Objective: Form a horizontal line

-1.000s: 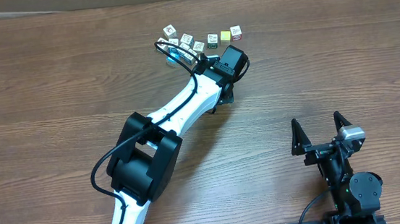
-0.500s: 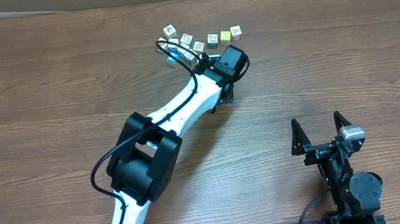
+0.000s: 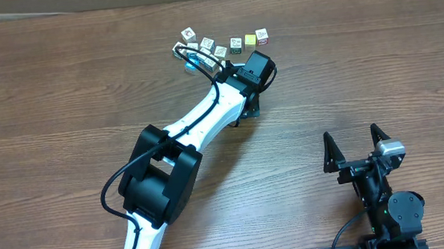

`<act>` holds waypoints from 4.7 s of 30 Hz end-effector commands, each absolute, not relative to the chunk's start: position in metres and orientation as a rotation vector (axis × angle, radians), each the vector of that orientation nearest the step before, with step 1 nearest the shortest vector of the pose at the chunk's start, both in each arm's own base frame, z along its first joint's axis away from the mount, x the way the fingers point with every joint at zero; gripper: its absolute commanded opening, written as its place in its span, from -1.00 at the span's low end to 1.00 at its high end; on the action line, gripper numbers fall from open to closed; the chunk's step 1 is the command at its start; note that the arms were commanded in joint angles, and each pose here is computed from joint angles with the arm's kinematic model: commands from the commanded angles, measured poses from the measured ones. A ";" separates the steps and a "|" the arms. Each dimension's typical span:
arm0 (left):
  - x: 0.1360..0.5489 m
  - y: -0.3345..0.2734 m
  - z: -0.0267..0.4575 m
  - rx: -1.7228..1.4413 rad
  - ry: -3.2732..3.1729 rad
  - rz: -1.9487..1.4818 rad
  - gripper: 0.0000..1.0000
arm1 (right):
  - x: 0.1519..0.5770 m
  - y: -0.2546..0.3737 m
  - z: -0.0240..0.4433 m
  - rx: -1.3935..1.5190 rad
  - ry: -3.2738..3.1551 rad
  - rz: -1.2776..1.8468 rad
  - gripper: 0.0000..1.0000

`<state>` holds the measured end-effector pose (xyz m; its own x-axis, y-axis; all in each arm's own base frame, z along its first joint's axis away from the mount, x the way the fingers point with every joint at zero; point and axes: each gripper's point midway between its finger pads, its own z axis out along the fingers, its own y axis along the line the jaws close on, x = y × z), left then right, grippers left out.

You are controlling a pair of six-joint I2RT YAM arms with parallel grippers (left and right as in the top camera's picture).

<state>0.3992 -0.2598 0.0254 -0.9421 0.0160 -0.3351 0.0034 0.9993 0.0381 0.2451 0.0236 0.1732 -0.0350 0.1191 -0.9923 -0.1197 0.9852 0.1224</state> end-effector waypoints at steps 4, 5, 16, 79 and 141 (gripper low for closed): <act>0.393 -0.259 0.014 0.057 2.827 0.081 -0.92 | 0.246 0.021 0.171 0.006 1.593 0.175 1.00; 0.393 -0.258 0.014 0.056 2.825 0.091 -0.91 | 0.246 0.021 0.171 0.006 1.593 0.175 1.00; 0.395 -0.252 0.015 0.050 2.811 0.132 -0.91 | 0.246 0.021 0.171 0.005 1.593 0.175 1.00; 0.406 -0.259 0.029 0.059 2.763 0.117 -0.91 | 0.246 0.021 0.171 0.006 1.593 0.175 1.00; 0.346 -0.230 -0.005 0.333 2.902 0.375 -0.92 | 0.246 0.021 0.171 0.005 1.593 0.175 1.00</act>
<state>0.3454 -0.2433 0.0037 -0.9550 0.2431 -0.1698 0.2033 0.9537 0.2217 0.2451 0.0235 0.1732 -0.0350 0.1191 -0.9923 -0.1193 0.9853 0.1224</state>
